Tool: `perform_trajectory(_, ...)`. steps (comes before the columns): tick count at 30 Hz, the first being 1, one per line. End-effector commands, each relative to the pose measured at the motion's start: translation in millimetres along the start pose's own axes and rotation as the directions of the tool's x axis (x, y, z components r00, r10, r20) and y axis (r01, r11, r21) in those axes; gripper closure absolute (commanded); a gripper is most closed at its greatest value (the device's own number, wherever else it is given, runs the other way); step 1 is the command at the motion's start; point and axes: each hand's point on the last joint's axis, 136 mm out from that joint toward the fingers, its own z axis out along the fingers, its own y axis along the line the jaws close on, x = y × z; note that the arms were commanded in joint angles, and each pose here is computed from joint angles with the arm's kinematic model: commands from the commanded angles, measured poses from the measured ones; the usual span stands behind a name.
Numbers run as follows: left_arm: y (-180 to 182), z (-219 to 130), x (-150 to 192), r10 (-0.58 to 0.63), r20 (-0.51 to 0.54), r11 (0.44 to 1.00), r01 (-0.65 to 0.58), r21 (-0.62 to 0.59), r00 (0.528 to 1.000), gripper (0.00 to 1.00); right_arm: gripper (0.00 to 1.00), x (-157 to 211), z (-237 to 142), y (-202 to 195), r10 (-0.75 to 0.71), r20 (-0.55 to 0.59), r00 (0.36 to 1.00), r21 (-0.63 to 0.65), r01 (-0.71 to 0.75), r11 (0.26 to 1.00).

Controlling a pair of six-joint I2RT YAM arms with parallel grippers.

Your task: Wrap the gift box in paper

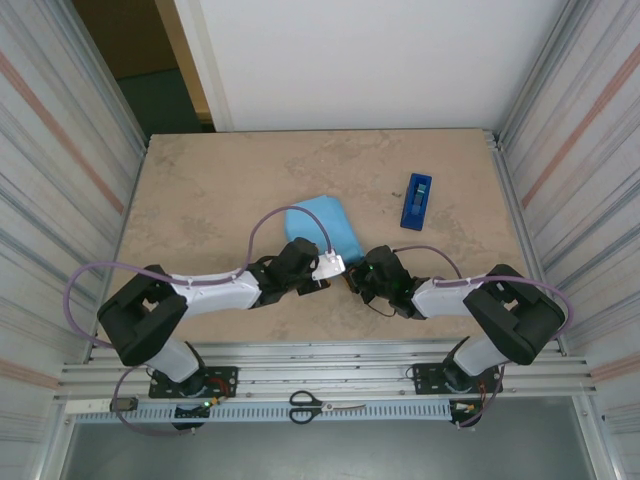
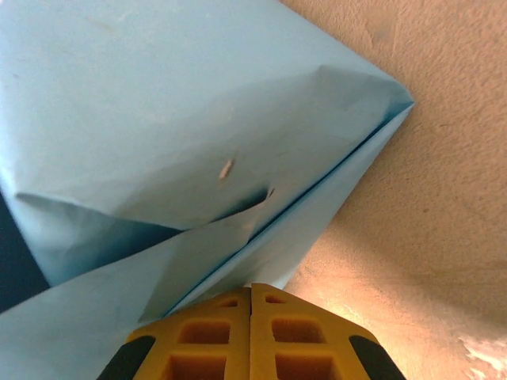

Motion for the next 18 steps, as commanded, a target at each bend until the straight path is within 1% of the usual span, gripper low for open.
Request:
perform_trajectory(1, -9, 6, 7, 0.012, -0.045, 1.0, -0.01, 0.024, 0.999, 0.38, 1.0, 0, -3, 6, -0.022, -0.002, 1.0, -0.004, 0.022, 1.0)
perform_trajectory(5, -11, 7, 8, 0.015, -0.053, 0.999, -0.013, 0.031, 0.998, 0.43, 1.0, -3, -12, 4, -0.039, 0.007, 0.999, 0.014, 0.039, 0.999)
perform_trajectory(10, -14, 8, 10, 0.014, -0.068, 0.998, -0.01, 0.055, 0.998, 0.43, 0.96, -20, -37, -5, -0.091, 0.052, 0.995, 0.077, 0.087, 0.993)
perform_trajectory(15, -18, 11, 9, 0.007, -0.077, 0.997, -0.001, 0.075, 0.997, 0.44, 0.94, -52, -76, -6, -0.169, 0.11, 0.98, 0.145, 0.152, 0.978)
perform_trajectory(18, -20, 15, 10, -0.007, -0.089, 0.996, 0.014, 0.087, 0.996, 0.44, 0.92, -77, -100, -2, -0.175, 0.135, 0.975, 0.128, 0.158, 0.979)
